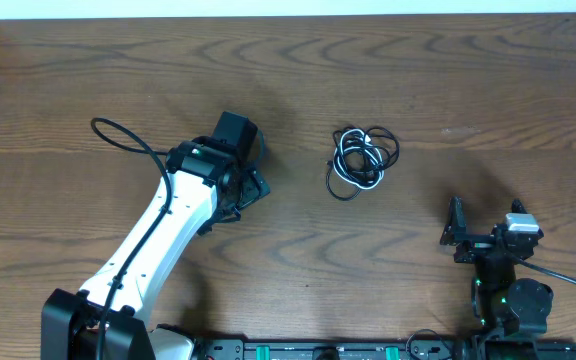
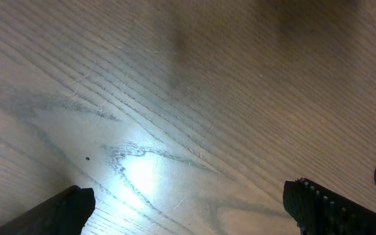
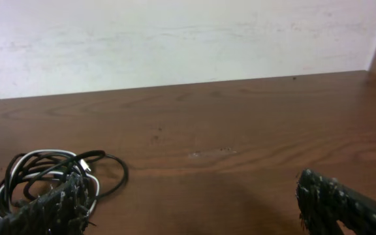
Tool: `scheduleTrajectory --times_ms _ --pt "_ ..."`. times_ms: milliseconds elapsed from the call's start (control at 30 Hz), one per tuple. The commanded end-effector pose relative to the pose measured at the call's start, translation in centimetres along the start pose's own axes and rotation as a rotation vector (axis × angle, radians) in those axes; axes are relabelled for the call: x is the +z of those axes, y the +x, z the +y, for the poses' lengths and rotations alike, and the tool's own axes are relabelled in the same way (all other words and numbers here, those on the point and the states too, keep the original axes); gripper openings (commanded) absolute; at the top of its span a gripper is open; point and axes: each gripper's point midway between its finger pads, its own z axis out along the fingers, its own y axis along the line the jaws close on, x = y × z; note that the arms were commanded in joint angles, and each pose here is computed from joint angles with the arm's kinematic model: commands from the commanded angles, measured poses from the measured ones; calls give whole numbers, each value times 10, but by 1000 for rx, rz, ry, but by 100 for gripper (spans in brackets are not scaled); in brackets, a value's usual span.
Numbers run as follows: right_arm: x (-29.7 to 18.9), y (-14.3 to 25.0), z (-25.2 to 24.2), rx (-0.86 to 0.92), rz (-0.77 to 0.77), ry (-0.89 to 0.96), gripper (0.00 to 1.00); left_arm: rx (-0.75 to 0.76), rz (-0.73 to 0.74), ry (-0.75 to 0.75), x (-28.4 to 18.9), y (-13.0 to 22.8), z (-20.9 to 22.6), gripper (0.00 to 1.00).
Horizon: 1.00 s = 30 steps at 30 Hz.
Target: Untangle cables
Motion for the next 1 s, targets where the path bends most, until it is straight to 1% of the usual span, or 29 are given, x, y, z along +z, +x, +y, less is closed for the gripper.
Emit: scheduleTrajectory --times_ms 0,967 --pt "0 2 -1 12 3 6 99 -2 3 -1 -1 1 -1 98" --pt "0 2 -1 12 3 6 99 -32 4 0 -1 3 -2 98"
